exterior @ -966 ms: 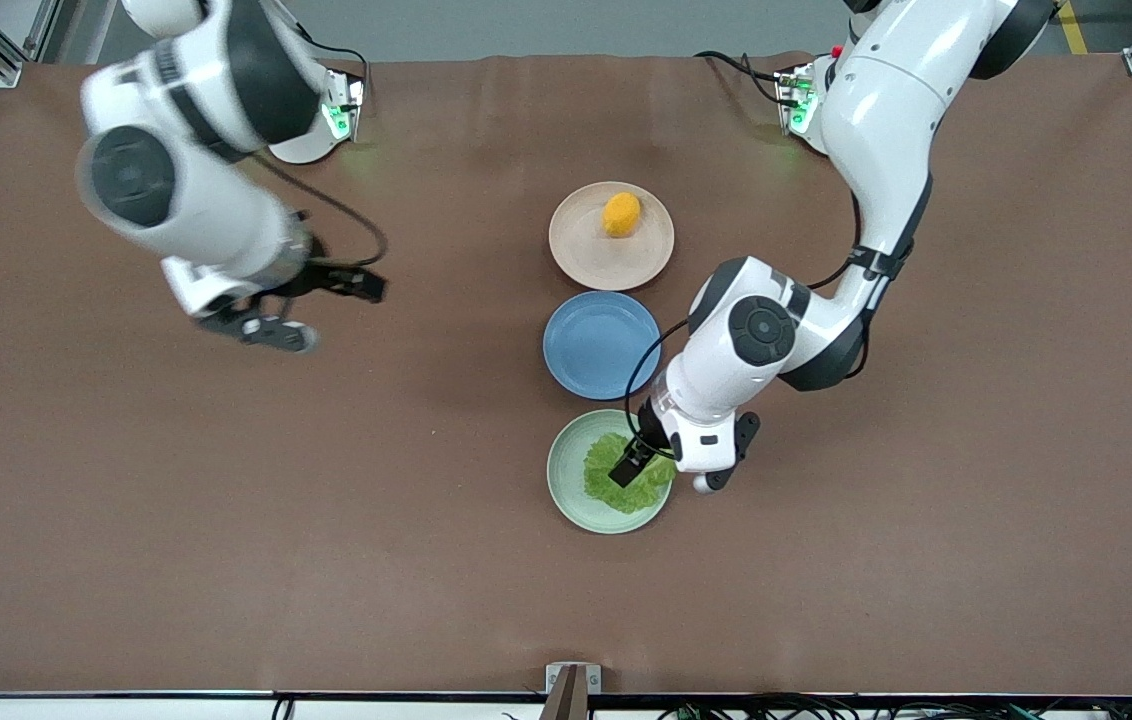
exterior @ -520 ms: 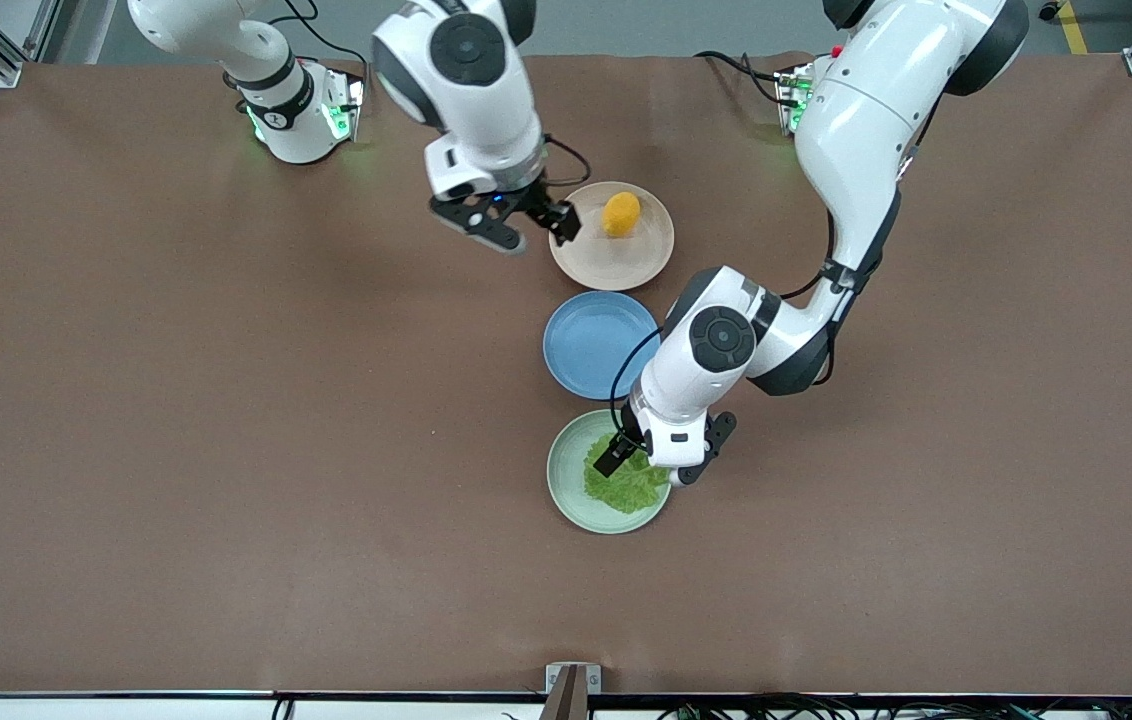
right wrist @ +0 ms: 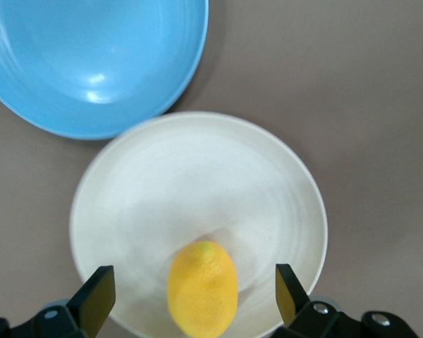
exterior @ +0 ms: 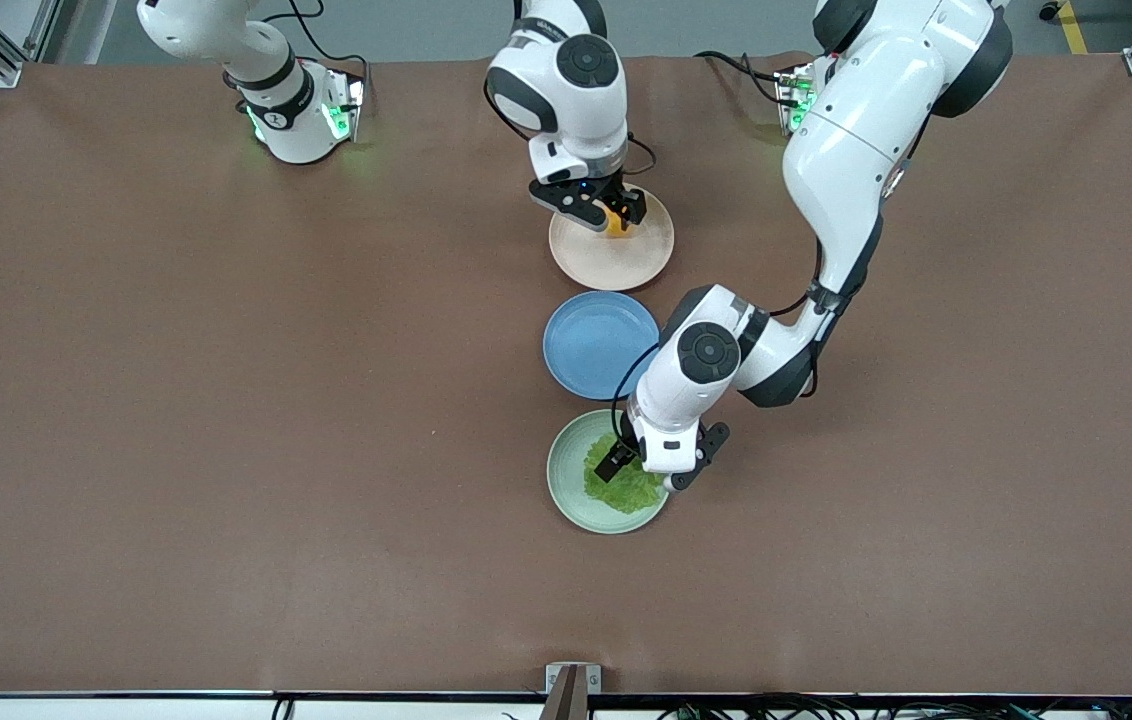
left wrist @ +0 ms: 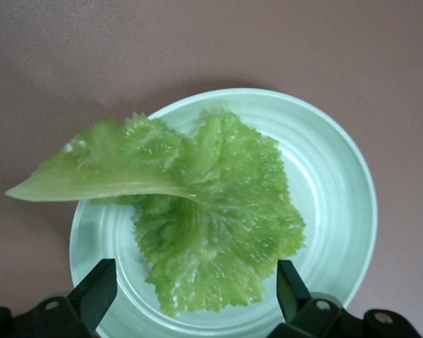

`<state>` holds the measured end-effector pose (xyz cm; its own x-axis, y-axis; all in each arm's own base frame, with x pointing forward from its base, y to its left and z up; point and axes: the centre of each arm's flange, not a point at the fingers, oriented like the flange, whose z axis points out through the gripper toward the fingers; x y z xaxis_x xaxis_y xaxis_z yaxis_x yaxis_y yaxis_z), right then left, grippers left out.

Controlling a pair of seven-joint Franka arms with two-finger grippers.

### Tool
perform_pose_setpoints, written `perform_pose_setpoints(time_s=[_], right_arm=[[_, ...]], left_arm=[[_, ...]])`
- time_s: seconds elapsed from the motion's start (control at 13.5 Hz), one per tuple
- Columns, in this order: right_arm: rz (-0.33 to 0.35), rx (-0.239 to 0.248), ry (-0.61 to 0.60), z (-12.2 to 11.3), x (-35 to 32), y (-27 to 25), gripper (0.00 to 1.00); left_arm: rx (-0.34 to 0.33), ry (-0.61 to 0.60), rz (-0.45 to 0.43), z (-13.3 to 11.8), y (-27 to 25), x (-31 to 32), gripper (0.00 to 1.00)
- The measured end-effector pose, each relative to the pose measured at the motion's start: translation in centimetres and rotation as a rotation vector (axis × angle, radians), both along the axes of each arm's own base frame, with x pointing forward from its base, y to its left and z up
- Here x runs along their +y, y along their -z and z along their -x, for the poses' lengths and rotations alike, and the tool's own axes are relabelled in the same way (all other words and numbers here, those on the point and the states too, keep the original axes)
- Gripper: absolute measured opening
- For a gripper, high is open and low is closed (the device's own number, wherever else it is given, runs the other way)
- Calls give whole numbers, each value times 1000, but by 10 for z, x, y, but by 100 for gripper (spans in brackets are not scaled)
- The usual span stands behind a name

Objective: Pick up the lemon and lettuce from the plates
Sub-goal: 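Lower the left gripper onto the lettuce while the right gripper reaches the lemon, then close the left gripper on the lettuce while the right gripper grips the lemon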

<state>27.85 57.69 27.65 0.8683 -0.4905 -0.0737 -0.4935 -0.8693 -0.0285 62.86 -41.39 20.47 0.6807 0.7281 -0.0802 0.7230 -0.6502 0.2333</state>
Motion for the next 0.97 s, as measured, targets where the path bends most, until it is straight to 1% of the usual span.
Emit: perform_pose_setpoints(time_s=[0.15, 0.3, 0.45, 0.59, 0.67, 0.74, 0.82, 0.89, 0.97], right_arm=[[34, -14, -18, 15, 7, 27, 100], [48, -44, -7, 26, 14, 43, 100], [35, -67, 12, 30, 20, 51, 100], [20, -74, 23, 35, 24, 62, 100], [18, -75, 24, 37, 25, 68, 99], [18, -76, 23, 37, 26, 71, 98], [17, -76, 23, 39, 27, 73, 98], [16, -76, 30, 41, 29, 74, 97], [14, -76, 37, 43, 31, 74, 97]], left_arm=[[7, 4, -5, 2, 7, -1, 100], [12, 11, -7, 5, 11, -5, 99], [17, 18, -10, 9, 16, -9, 97], [22, 23, -13, 12, 20, -11, 96], [23, 26, -16, 12, 22, -11, 92], [22, 27, -19, 12, 23, -11, 92], [21, 28, -20, 12, 23, -11, 85], [21, 27, -20, 12, 23, -10, 85], [21, 27, -20, 12, 23, -10, 78]])
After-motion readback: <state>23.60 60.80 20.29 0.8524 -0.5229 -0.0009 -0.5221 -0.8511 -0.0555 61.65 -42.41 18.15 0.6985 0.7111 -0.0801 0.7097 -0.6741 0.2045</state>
